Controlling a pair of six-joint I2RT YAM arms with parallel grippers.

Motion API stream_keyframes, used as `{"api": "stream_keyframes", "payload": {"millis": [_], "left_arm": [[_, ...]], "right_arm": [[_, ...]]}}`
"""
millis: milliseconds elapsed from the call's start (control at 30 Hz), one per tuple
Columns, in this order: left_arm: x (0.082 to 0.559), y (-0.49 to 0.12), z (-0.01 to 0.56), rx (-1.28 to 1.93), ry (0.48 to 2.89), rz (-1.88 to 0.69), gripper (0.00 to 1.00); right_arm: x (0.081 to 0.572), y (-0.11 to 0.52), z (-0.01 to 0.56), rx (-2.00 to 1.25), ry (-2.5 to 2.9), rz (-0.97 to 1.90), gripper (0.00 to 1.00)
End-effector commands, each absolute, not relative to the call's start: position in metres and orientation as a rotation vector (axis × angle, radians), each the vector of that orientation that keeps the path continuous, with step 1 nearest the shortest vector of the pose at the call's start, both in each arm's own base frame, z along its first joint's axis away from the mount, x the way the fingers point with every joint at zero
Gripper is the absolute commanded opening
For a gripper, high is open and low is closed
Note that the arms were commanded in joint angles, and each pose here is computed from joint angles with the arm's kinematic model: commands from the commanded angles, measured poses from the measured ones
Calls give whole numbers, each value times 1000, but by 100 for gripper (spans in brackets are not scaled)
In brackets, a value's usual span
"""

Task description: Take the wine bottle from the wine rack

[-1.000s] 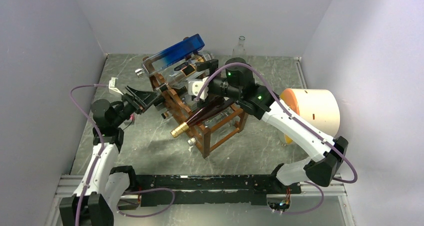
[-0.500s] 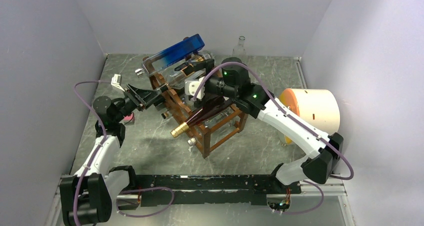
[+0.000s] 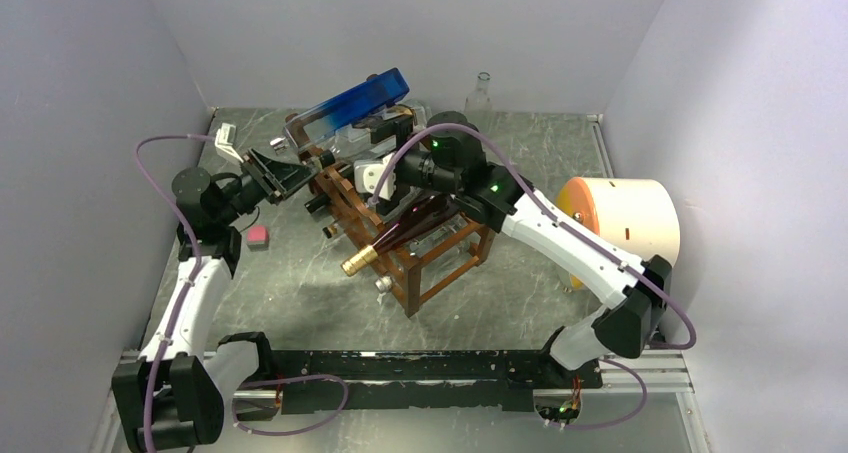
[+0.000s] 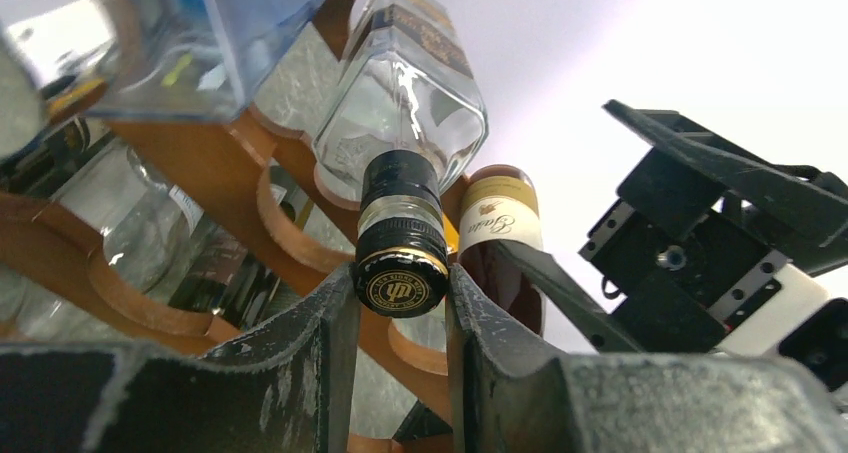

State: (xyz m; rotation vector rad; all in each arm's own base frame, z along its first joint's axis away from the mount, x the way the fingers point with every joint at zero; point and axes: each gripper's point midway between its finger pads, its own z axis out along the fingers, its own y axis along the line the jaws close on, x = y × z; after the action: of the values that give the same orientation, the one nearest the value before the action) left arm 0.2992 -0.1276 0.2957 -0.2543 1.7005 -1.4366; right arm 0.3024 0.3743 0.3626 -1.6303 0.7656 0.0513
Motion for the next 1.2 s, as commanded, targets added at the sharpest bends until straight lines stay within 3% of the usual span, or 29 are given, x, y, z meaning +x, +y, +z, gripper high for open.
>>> {"api": "stream_keyframes", "payload": {"millis": [0, 433, 933, 1167], "left_arm": [[288, -131, 341, -82, 1638, -1414, 16], [287, -134, 364, -33, 1614, -1436, 13], [289, -135, 367, -13, 1609, -1438, 14], [289, -135, 366, -9, 1613, -1434, 14]], "right_arm": [[311, 383, 369, -1647, 719, 5, 100], [350, 405, 349, -1705, 777, -108, 99], [369, 422, 317, -1849, 837, -240, 89], [378, 421, 320, -1826, 866, -328, 80]]}}
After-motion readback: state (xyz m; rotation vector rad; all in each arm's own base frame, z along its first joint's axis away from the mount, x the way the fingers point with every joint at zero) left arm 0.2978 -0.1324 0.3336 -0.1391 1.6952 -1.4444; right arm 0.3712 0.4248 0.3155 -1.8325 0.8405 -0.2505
